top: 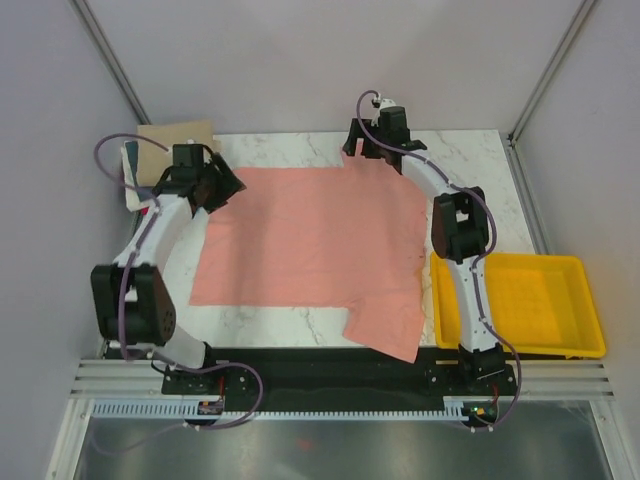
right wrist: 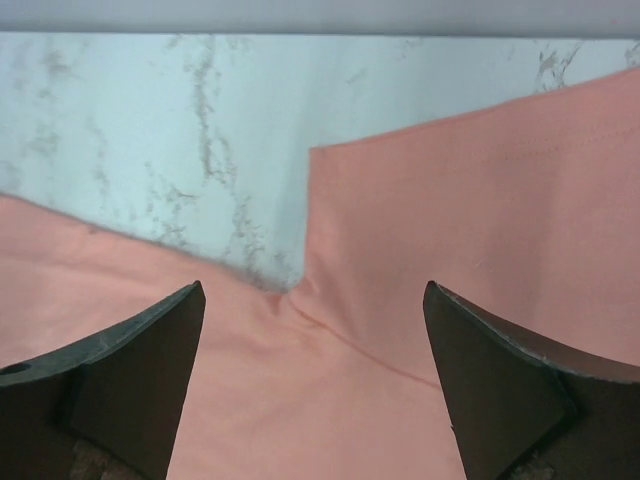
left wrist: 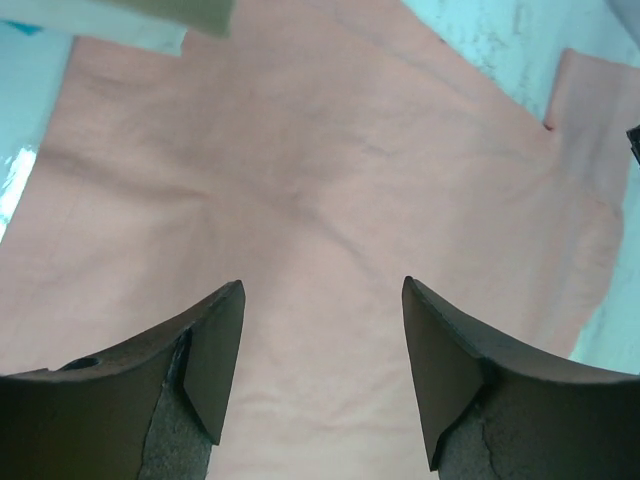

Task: Fold and stack the t-shirts
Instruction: Flatten the tshirt out, then fold the tshirt

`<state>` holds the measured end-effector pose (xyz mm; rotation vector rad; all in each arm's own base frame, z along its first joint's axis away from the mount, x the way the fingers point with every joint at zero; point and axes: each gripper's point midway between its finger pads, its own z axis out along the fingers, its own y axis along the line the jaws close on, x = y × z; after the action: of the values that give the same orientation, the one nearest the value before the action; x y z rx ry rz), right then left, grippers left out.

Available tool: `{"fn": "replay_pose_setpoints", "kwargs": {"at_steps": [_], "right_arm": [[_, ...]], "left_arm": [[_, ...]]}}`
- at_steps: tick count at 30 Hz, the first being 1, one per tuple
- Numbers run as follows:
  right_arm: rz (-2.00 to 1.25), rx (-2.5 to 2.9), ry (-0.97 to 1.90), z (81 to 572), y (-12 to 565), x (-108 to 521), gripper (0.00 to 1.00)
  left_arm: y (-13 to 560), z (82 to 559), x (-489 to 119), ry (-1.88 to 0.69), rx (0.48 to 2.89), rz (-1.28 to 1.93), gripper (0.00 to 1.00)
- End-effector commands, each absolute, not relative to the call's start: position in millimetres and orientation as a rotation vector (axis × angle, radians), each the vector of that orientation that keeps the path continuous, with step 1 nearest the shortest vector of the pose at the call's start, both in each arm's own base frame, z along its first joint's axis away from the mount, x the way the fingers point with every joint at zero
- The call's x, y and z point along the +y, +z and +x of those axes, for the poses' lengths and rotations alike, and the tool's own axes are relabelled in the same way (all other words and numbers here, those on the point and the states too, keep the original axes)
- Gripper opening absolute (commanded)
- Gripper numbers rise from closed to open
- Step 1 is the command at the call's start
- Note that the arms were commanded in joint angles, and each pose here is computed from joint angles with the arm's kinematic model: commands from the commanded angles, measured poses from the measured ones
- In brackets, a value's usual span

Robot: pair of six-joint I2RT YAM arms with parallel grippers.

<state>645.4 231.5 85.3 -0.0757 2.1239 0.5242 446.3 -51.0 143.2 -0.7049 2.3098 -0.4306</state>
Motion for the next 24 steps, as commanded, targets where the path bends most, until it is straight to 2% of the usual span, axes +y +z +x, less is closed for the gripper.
{"fn": "replay_pose_setpoints", "kwargs": {"at_steps": [1, 2, 3, 4, 6, 7, 8, 9, 10, 11, 12, 13, 14, 15, 17, 24], "right_arm": [[-0.119, 1.799, 0.617, 625.1, 263.2, 240.3, 0.98], [-0.111, 1.795, 0.621, 615.9, 273.6, 238.3, 0.98], [-0.088, 1.801, 0.63, 595.0, 287.6, 231.6, 0.98], [-0.071, 1.805, 0.627, 583.7, 292.6, 228.1, 0.98], [-0.049, 1.839, 0.614, 543.4, 293.2, 221.2, 0.98], [-0.03, 1.851, 0.587, 530.1, 290.4, 217.3, 0.98], [-0.032, 1.935, 0.566, 507.6, 255.3, 217.7, 0.98], [-0.024, 1.908, 0.567, 486.2, 273.6, 213.4, 0.98], [-0.011, 1.937, 0.558, 470.7, 265.1, 211.2, 0.98], [-0.01, 2.023, 0.546, 447.1, 228.3, 210.9, 0.98], [0.008, 2.003, 0.576, 427.6, 239.9, 208.6, 0.98], [0.004, 2.023, 0.592, 412.3, 231.8, 211.4, 0.98], [0.016, 2.095, 0.587, 391.3, 199.8, 206.7, 0.98], [0.036, 2.075, 0.618, 375.8, 208.4, 204.2, 0.98], [0.043, 2.109, 0.644, 345.1, 190.0, 200.1, 0.98], [0.03, 2.184, 0.684, 299.7, 159.4, 194.7, 0.98]], "left_arm": [[183.3, 391.1, -38.8, -0.351, 2.257, -0.642, 0.72], [164.5, 371.9, -31.3, -0.31, 2.293, -0.68, 0.72], [176.9, 356.6, -28.8, -0.322, 2.248, -0.694, 0.72], [152.8, 335.5, -26.5, -0.306, 2.291, -0.734, 0.72], [155.9, 314.1, -13.1, -0.306, 2.224, -0.813, 0.71], [138.9, 299.3, -11.3, -0.297, 2.246, -0.845, 0.71], [133.1, 291.6, -4.5, -0.284, 2.238, -0.882, 0.71], [133.9, 284.5, -2.0, -0.292, 2.214, -0.913, 0.71], [116.9, 271.7, 1.5, -0.276, 2.238, -0.962, 0.71], [109.9, 265.7, 11.9, -0.268, 2.221, -1.036, 0.71], [97.2, 255.3, 15.9, -0.261, 2.23, -1.076, 0.71], [90.6, 249.9, 27.7, -0.243, 2.216, -1.139, 0.71], [83.4, 245.1, 32.0, -0.224, 2.221, -1.167, 0.71], [83.3, 245.6, 36.3, -0.198, 2.215, -1.171, 0.72], [78.2, 243.9, 43.2, -0.15, 2.235, -1.221, 0.72], [37.0, 224.2, 51.4, -0.071, 2.282, -1.385, 0.7]]}}
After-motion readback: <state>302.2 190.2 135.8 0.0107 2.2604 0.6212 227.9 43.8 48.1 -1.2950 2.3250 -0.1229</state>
